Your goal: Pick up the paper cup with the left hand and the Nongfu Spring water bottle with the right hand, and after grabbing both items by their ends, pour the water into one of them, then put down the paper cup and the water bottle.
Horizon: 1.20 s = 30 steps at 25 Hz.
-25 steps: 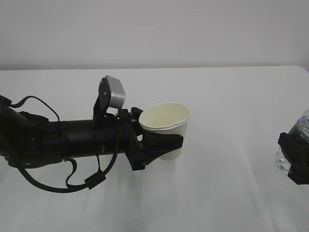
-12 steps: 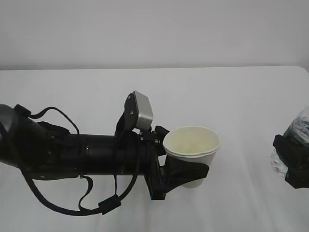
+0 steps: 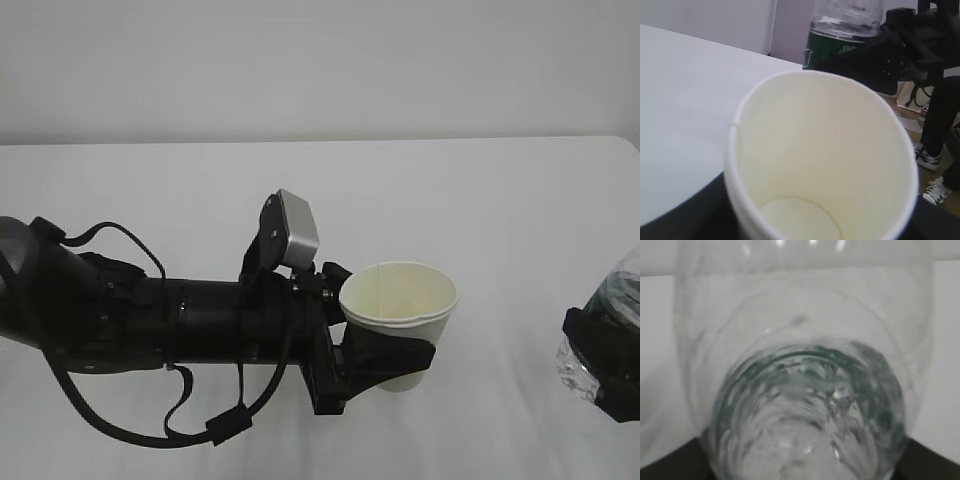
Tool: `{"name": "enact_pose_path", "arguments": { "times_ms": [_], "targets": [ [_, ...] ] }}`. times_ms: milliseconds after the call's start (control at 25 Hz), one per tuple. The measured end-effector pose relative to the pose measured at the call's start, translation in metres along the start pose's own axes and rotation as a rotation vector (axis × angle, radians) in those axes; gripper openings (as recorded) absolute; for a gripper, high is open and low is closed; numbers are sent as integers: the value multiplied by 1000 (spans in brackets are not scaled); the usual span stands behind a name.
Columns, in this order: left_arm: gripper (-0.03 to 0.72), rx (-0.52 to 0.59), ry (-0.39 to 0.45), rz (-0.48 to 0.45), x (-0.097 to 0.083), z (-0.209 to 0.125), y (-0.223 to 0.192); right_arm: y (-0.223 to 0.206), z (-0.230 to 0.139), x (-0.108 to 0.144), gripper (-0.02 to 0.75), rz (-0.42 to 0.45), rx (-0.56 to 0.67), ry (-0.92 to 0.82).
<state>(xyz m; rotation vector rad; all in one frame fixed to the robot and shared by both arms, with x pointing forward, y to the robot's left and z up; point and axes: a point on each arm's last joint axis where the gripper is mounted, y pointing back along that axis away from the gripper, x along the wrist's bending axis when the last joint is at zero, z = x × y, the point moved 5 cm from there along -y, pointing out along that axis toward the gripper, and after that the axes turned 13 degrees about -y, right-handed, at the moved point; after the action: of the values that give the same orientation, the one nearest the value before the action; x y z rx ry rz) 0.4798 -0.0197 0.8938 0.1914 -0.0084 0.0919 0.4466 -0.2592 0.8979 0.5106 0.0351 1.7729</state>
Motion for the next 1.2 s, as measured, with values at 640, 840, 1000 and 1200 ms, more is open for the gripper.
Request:
{"name": "enact_pose_path", "arguments": {
  "times_ms": [640,840,1000,1200],
  "targets": [
    [484,0,2,0,0,0,0,3,13,1,427,-4,-63,-3],
    [484,0,2,0,0,0,0,-6,28,3,427,9,-110,10],
    [484,0,2,0,0,0,0,-17,38,1,427,-1,-112,22],
    [484,0,2,0,0,0,0,-29,50,-1,427,-13,-110,37]
  ]
}}
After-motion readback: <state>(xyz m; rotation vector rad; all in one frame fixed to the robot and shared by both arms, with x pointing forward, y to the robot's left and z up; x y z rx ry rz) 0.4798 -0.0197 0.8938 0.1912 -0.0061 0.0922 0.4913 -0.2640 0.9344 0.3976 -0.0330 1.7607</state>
